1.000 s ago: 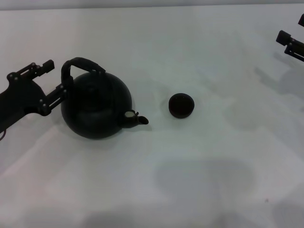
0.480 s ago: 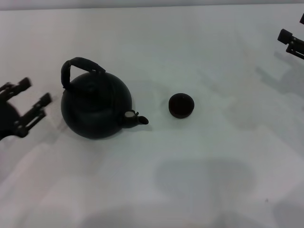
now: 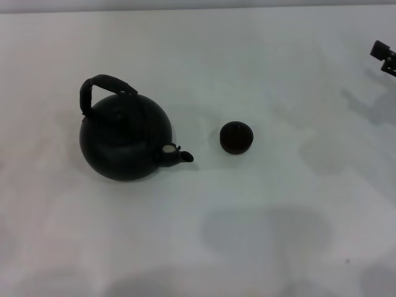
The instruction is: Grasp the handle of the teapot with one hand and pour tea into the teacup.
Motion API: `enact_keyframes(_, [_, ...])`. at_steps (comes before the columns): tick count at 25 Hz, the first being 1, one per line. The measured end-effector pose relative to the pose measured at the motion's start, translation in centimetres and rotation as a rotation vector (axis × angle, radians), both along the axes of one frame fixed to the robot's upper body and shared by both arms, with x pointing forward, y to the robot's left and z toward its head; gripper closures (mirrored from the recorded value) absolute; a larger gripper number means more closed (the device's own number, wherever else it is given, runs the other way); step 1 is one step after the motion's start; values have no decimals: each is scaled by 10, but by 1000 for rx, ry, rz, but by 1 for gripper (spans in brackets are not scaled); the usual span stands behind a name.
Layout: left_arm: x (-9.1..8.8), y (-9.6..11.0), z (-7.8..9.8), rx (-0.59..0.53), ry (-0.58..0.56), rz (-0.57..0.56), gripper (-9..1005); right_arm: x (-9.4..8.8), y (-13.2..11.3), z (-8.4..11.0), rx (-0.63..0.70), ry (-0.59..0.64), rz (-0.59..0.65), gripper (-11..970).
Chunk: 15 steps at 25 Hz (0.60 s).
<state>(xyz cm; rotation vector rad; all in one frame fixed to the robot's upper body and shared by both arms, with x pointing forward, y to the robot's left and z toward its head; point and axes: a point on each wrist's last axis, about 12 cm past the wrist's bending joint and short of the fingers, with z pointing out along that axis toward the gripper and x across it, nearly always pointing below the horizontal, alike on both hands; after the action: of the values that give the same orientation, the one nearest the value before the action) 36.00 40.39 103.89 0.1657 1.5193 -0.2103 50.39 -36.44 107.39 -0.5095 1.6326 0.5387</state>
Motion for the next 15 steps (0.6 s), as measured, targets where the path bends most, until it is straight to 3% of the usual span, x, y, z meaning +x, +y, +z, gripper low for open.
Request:
enact_keyframes(6, [-23,22,8,-41,-89,170,415,-11,-7,-6,1,-23,-62,118])
enact_keyframes(15, [-23,24,2,-97,-102,245,414,-35,-11,-32,56,-81,-224,117])
